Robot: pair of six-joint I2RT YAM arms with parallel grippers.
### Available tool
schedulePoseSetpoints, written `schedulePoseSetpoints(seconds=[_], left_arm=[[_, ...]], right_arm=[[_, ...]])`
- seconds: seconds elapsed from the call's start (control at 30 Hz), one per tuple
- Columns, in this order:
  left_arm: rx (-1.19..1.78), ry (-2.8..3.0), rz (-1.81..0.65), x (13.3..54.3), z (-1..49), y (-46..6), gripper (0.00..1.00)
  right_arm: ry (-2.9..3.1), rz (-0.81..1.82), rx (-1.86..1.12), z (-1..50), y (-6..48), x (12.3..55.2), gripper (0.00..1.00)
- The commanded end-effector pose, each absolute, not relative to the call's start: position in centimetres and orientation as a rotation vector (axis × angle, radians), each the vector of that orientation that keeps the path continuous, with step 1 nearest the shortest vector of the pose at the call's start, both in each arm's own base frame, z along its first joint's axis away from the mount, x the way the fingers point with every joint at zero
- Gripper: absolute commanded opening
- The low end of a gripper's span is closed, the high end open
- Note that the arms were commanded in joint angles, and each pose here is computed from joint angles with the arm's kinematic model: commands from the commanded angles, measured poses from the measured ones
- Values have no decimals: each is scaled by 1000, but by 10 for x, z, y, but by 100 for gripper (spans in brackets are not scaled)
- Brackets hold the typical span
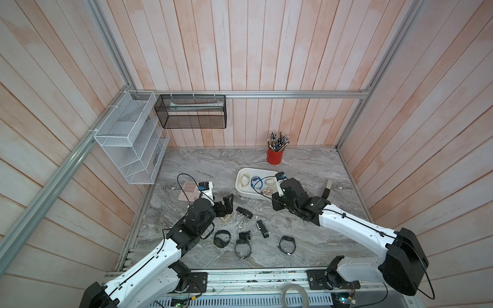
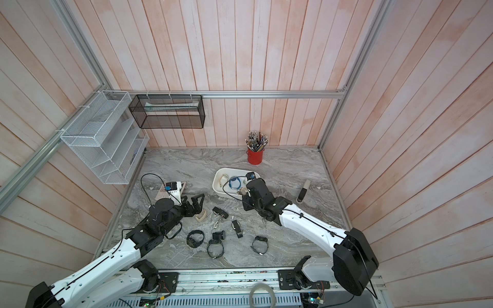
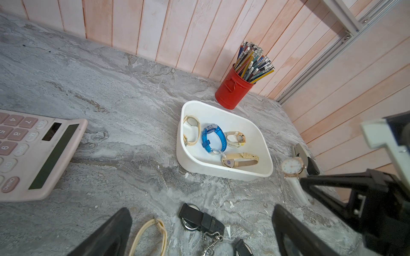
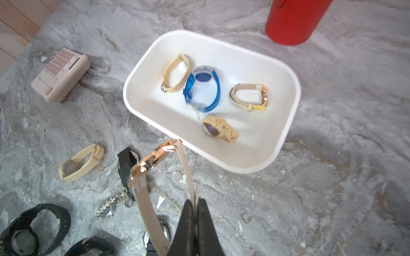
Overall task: Put the watch into the storage box
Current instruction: Pick up the watch at the center of the board, then place the watch in the storage box.
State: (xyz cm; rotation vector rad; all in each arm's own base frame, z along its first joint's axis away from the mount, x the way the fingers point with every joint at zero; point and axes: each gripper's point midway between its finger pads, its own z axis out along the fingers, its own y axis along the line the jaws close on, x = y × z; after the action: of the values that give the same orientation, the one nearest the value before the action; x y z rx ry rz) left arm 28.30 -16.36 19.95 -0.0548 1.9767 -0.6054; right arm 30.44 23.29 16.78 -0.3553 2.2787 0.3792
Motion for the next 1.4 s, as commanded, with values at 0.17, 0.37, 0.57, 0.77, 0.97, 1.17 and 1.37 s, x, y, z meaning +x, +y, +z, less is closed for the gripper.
schedulePoseSetpoints(seconds=[0.17, 0.37, 0.57, 0.77, 0.97, 1.17, 1.37], left_arm=[[-98, 1993, -597, 275, 195, -153, 100], [-124, 1997, -609, 269, 190, -147, 100], [-139, 2011, -603, 266, 187, -144, 100], [-140, 2024, -602, 265, 185, -144, 100], [-152, 2033, -611, 263, 183, -144, 100], [-147, 2039, -596, 266, 183, -144, 100], [-144, 2036, -603, 267, 183, -146, 100]], right_arm=[[2231, 319, -256, 191, 196, 369, 0], [2267, 244, -286, 169, 197, 404, 0], [2315, 233, -327, 140, 208, 427, 0], [2378, 167, -360, 108, 211, 443, 0], [2415, 147, -368, 82, 210, 450, 0], [2423, 164, -374, 77, 213, 452, 0], [2371, 207, -344, 102, 215, 452, 37]])
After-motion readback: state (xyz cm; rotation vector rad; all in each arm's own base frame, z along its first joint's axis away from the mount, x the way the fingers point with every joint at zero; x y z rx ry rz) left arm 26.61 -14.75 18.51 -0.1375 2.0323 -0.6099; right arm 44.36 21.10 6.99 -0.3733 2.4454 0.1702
